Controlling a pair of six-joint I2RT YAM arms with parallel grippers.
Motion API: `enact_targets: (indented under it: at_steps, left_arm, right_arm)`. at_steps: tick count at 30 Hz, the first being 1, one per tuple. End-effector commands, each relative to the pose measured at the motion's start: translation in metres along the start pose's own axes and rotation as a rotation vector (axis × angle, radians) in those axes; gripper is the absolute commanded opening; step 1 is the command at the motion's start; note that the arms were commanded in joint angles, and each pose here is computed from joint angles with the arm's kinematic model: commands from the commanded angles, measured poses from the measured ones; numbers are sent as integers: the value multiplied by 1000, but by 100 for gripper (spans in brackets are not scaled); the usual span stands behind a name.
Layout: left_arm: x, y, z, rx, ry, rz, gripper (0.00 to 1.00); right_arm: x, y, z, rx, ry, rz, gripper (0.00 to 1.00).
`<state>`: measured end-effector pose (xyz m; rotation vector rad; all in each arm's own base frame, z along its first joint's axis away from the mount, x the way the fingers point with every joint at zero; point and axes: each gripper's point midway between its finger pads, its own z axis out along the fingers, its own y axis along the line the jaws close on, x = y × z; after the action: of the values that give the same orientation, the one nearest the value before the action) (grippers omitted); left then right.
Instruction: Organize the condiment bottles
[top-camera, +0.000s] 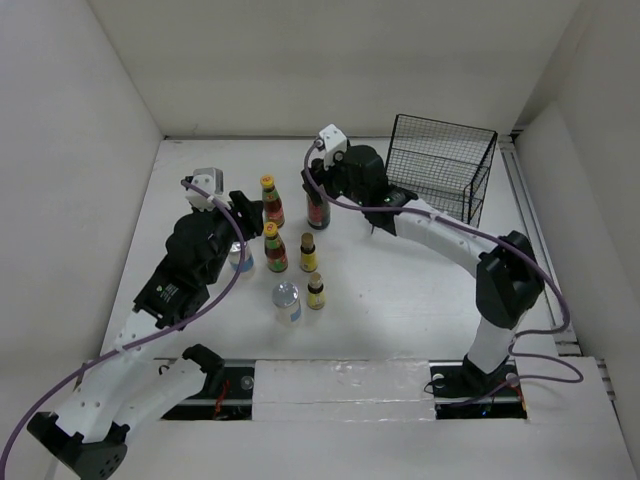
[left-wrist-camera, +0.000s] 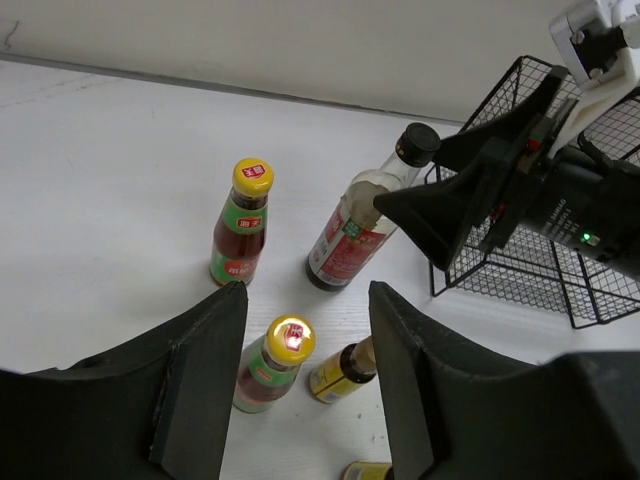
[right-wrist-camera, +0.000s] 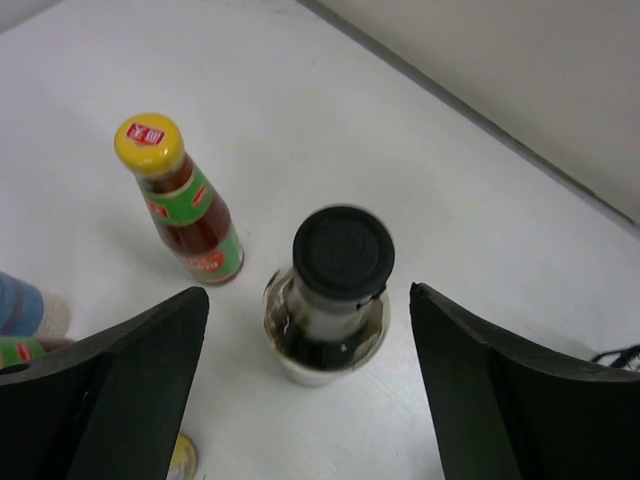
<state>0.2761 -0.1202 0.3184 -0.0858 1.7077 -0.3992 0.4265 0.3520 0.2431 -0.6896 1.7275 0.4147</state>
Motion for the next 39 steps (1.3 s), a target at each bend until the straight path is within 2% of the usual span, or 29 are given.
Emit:
enact_targets:
  at_steps: [1, 4, 6, 7, 11, 12, 16, 19, 23, 30, 32, 39]
  left_arm:
    - [-12, 0, -1, 6, -56, -14, 48]
    - [-11, -2, -1, 14, -53, -13, 48]
    - [-11, -2, -1, 14, -53, -13, 48]
    - [-11, -2, -1, 14, -53, -13, 48]
    - [-11, -4, -1, 24, -49, -13, 48]
    - [-11, -4, -1, 24, -49, -13, 48]
    - [-8, -3, 1, 21, -41, -1, 48]
    - [-8, -5, 1, 30, -38, -1, 48]
    - [-8, -5, 1, 30, -38, -1, 48]
    - [-9, -7, 1, 43, -42, -3, 48]
    - [-9, -7, 1, 43, -42, -3, 48]
    - [-10, -6, 1, 34, -45, -4, 48]
  right_arm:
    - [-46, -15, 12, -13, -157, 6, 85]
    - [-43, -12, 26, -51, -184, 21, 80]
    - [-40, -11, 33, -53, -196, 45, 66]
    - [-39, -10, 33, -52, -202, 45, 55]
    - [-47, -11, 36, -51, -244, 53, 33]
    - [-46, -10, 36, -52, -252, 63, 20]
    - [-103, -14, 4, -48, -410, 76, 8]
    - [-160, -34, -40, 9, -538, 77, 6]
    - [-220, -83, -99, 125, -669, 75, 6]
    - [-252, -175, -138, 312, -690, 71, 6]
    - [-268, -189, -152, 341, -723, 62, 6]
    - [-278, -242, -177, 458, -740, 58, 6]
